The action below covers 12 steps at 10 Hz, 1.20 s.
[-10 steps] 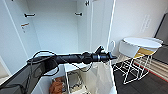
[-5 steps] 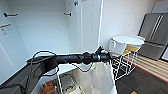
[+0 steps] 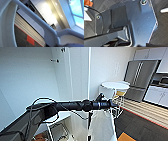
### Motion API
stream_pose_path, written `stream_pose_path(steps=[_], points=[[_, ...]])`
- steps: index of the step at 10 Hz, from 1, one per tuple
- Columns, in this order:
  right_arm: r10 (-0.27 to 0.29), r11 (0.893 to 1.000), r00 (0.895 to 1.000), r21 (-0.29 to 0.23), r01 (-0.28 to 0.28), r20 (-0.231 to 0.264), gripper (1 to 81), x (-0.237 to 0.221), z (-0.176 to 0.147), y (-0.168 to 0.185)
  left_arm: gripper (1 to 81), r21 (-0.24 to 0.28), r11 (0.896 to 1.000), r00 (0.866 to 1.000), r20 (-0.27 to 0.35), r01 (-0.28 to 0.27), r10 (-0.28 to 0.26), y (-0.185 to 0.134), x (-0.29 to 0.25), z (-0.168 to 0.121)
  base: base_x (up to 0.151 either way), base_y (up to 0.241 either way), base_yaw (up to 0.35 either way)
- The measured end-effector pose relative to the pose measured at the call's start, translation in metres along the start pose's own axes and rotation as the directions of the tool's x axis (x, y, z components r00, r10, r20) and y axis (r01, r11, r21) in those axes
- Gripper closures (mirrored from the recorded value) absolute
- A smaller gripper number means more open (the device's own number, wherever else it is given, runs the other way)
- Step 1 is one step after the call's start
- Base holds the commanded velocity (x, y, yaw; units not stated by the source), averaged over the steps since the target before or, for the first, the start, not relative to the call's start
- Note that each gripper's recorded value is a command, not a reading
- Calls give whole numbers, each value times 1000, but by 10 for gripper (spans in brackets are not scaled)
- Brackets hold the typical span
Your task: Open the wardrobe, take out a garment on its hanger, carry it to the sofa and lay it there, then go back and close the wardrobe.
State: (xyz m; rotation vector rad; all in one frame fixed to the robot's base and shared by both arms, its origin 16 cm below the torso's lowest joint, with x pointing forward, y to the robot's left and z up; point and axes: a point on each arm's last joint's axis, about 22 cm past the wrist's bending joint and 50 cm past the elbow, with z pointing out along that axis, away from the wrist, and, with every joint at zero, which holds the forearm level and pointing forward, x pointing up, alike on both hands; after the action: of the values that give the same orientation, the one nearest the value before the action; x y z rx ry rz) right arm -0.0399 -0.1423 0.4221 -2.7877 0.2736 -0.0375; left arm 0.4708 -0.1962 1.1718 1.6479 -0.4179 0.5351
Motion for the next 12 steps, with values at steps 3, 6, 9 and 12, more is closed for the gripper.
stream_pose_path(steps=[3, 6, 9, 12], points=[[-2, 1000, 1000, 0, 2, 0, 10, 0, 0, 0, 811, -4, 1000, 1000, 4, -2, 2, 2, -2, 0, 0, 0, -297], [-3, 1000, 1000, 0, 3, 0, 10, 0, 0, 0, 811, -14, 1000, 1000, 14, -5, 5, 7, -7, -2, 0, 0, -298], [-3, 1000, 1000, 0, 3, 0, 10, 0, 0, 0, 811, -18, 1000, 1000, 18, -6, 6, 9, -9, -3, 0, 0, -299], [-3, 1000, 1000, 0, 3, 0, 10, 0, 0, 0, 811, -20, 1000, 1000, 21, -4, 5, 10, -10, -4, 0, 0, -300]])
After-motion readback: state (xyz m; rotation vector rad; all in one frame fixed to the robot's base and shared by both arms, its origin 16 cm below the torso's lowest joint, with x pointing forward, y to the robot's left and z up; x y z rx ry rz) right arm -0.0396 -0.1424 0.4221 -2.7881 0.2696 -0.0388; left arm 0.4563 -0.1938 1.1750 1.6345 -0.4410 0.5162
